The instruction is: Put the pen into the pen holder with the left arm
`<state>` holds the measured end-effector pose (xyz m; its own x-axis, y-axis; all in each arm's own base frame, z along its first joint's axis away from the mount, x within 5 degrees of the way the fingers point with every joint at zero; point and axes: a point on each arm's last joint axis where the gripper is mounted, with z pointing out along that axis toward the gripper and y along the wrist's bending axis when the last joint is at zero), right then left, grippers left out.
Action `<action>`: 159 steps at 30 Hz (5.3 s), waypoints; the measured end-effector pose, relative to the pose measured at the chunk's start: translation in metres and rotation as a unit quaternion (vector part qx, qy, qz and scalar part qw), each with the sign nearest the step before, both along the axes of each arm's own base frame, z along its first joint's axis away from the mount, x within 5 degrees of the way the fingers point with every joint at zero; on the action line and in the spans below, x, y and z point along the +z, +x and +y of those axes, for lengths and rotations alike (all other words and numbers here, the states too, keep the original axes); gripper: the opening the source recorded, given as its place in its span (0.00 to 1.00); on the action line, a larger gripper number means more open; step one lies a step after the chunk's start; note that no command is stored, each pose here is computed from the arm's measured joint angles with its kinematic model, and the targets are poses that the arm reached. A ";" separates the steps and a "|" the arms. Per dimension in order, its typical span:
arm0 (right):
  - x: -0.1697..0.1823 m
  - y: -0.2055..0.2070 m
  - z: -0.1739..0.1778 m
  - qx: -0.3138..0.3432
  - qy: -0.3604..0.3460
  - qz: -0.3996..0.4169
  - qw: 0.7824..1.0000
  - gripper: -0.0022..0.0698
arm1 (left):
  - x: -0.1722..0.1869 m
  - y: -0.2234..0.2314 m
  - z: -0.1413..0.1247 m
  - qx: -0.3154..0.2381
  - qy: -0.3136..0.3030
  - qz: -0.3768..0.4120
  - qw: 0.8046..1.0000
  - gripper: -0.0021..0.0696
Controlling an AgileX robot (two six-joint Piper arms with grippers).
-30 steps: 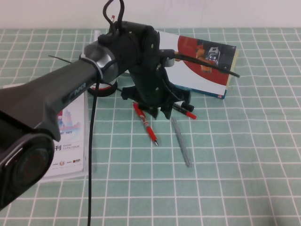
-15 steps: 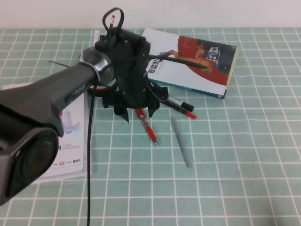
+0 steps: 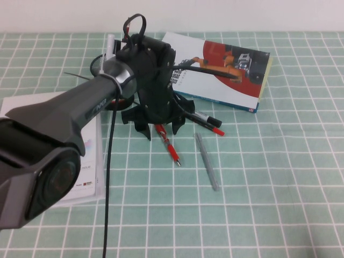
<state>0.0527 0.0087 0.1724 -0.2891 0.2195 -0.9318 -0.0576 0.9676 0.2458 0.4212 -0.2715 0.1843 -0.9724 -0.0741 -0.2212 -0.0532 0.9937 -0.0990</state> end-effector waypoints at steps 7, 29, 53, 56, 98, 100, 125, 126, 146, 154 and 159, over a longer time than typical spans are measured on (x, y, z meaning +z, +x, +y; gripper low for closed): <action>0.000 0.000 0.000 0.000 0.000 0.000 1.000 0.00 | -0.001 0.000 0.001 -0.004 0.011 0.006 1.000 0.53; 0.000 0.000 0.000 0.000 0.000 0.000 1.000 0.00 | -0.002 -0.003 0.002 -0.176 0.050 0.009 0.983 0.13; 0.000 0.000 0.000 0.000 0.000 0.000 1.000 0.00 | 0.141 -0.079 0.001 -0.298 0.008 -0.225 0.927 0.12; 0.000 0.000 0.000 0.000 0.000 0.000 1.000 0.00 | 0.146 -0.093 0.013 -0.297 -0.012 -0.285 0.911 0.12; 0.000 0.000 0.000 0.000 0.000 0.000 1.000 0.00 | 0.056 0.025 0.148 -0.067 -0.081 -0.616 0.781 0.12; 0.000 0.000 0.000 0.000 0.000 0.000 1.000 0.00 | 0.051 0.027 0.147 -0.071 -0.076 -0.613 0.783 0.12; 0.000 0.000 0.000 0.000 0.000 0.000 1.000 0.00 | 0.025 0.029 0.147 -0.111 -0.023 -0.559 0.822 0.45; 0.000 0.000 0.000 0.000 0.000 0.000 1.000 0.00 | 0.026 0.029 0.148 -0.108 -0.024 -0.553 0.826 0.46; 0.000 0.000 0.000 0.000 0.000 0.000 1.000 0.00 | 0.199 -0.134 0.193 -0.106 -0.017 -0.568 0.816 0.03; 0.000 0.000 0.000 0.000 0.000 0.000 1.000 0.00 | 0.178 -0.253 0.226 -0.103 -0.018 -0.565 0.819 0.03; 0.000 0.000 0.000 0.000 0.000 0.000 1.000 0.00 | 0.141 -0.308 0.241 -0.106 -0.015 -0.553 0.826 0.03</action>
